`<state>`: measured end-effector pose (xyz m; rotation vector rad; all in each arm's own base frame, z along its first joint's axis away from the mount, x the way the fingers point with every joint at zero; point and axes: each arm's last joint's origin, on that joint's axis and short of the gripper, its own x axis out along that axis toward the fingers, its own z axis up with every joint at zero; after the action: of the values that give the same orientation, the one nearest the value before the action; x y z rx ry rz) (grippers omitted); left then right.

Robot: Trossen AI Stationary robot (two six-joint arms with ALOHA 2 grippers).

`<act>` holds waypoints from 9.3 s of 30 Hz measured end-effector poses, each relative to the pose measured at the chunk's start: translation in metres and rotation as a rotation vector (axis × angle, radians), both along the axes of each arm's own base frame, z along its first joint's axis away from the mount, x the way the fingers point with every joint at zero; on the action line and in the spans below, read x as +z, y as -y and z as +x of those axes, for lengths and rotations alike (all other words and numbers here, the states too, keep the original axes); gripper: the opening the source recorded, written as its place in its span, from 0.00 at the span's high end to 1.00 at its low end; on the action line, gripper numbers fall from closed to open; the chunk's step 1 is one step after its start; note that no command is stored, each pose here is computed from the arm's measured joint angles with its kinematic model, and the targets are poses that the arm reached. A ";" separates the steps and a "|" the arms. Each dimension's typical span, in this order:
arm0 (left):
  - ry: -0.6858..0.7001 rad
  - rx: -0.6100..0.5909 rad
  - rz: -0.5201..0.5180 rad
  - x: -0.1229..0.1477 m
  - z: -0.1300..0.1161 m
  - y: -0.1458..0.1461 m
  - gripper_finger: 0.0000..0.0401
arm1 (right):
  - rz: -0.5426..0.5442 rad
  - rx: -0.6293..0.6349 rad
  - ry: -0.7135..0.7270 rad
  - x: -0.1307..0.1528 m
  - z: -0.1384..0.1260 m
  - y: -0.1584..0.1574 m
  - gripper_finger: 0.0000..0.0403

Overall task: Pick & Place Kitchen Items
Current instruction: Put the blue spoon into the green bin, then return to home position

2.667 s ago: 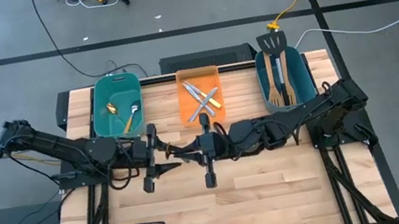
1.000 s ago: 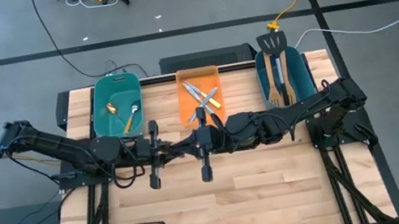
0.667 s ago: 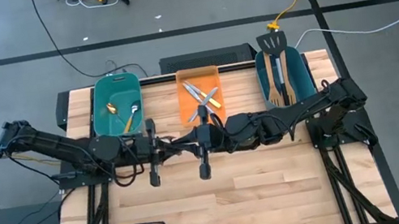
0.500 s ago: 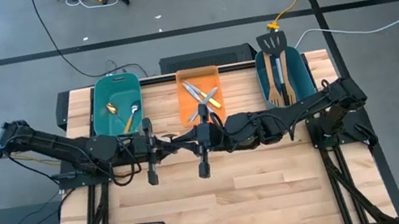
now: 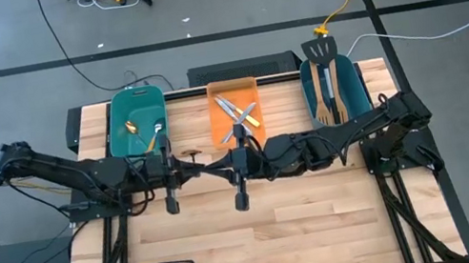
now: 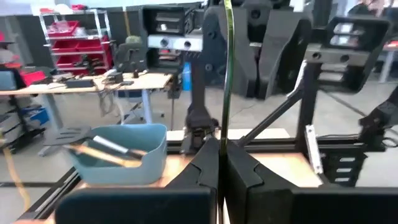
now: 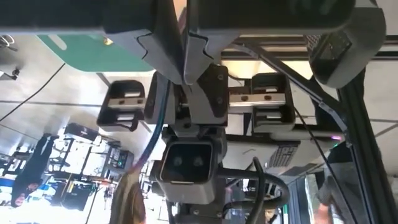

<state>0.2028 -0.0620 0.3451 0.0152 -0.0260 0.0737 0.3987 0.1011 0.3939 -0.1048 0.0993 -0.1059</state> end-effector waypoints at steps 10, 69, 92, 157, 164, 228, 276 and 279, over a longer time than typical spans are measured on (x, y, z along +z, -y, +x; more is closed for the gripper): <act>-0.055 0.159 0.004 0.003 -0.023 -0.013 0.98 | 0.020 -0.004 -0.079 -0.008 -0.001 0.000 0.95; -0.360 1.104 -0.289 -0.101 -0.134 -0.099 0.98 | 0.067 0.032 -0.268 -0.027 -0.014 -0.025 0.95; -0.512 1.281 -0.366 -0.137 -0.116 -0.121 0.97 | 0.059 0.030 -0.289 -0.029 -0.015 -0.025 0.95; -0.498 0.717 -0.403 -0.128 -0.076 -0.121 0.93 | 0.053 -0.051 -0.400 -0.044 -0.020 -0.022 0.95; -0.297 0.351 -0.338 -0.105 -0.055 -0.088 0.95 | 0.085 0.034 -0.375 -0.082 -0.023 -0.039 0.95; -0.172 -0.259 0.007 -0.195 -0.083 0.001 0.97 | 0.290 -0.112 0.368 -0.228 -0.244 0.048 0.95; 0.019 0.079 -0.066 -0.174 -0.079 -0.049 0.97 | 0.268 -0.131 0.314 -0.234 -0.243 0.047 0.95; 0.057 0.078 -0.075 -0.170 -0.082 -0.049 0.97 | 0.268 -0.131 0.314 -0.234 -0.243 0.047 0.95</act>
<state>0.1212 -0.0125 0.1755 -0.0605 -0.0799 0.1529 0.1553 0.0538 0.1599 0.1867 -0.1934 -0.2376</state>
